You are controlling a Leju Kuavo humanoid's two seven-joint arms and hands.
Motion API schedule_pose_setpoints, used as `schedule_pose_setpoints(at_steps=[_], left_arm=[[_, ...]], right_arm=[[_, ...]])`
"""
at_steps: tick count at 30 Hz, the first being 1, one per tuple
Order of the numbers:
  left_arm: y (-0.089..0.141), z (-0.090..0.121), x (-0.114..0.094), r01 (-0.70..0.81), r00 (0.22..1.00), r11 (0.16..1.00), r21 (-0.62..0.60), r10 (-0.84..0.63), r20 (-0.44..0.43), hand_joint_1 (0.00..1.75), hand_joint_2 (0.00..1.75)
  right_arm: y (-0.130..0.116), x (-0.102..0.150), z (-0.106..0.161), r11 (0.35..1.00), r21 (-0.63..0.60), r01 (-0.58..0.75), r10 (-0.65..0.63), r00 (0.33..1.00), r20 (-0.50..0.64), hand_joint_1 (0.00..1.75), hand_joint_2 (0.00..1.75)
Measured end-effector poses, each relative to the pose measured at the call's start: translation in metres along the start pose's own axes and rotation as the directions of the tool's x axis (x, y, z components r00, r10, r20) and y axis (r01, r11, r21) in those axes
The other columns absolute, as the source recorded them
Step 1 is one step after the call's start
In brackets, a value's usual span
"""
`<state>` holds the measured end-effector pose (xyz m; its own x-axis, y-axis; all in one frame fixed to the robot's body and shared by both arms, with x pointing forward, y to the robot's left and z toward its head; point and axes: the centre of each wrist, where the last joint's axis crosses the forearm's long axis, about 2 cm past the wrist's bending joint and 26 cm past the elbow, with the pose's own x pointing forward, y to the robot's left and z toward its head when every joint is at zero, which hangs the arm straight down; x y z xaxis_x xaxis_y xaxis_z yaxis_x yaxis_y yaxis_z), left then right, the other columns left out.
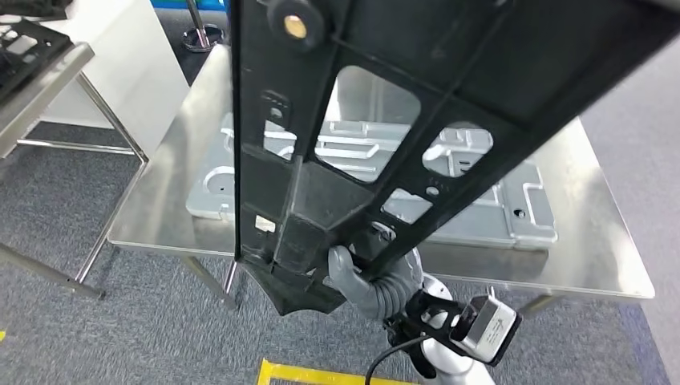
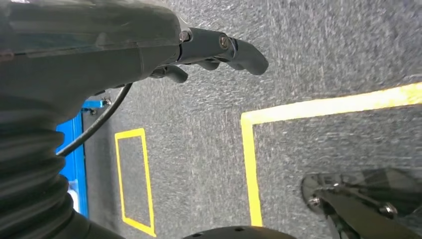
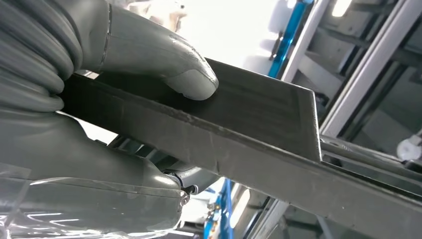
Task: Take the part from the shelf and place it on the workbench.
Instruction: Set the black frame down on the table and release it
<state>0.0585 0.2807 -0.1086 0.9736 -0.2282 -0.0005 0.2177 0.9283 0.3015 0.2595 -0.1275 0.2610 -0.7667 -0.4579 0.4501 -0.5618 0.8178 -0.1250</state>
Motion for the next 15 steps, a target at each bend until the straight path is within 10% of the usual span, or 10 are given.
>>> schedule_pose_setpoints(at_steps=[15], left_arm=[[0.000, 0.000, -0.001, -0.019, 1.000, 1.000, -0.005, 0.018, -0.015, 0.00, 1.75]], right_arm=[[-0.011, 0.006, -0.010, 0.977, -0.051, -0.206, 0.209, 0.976, 0.064, 1.75, 1.75]])
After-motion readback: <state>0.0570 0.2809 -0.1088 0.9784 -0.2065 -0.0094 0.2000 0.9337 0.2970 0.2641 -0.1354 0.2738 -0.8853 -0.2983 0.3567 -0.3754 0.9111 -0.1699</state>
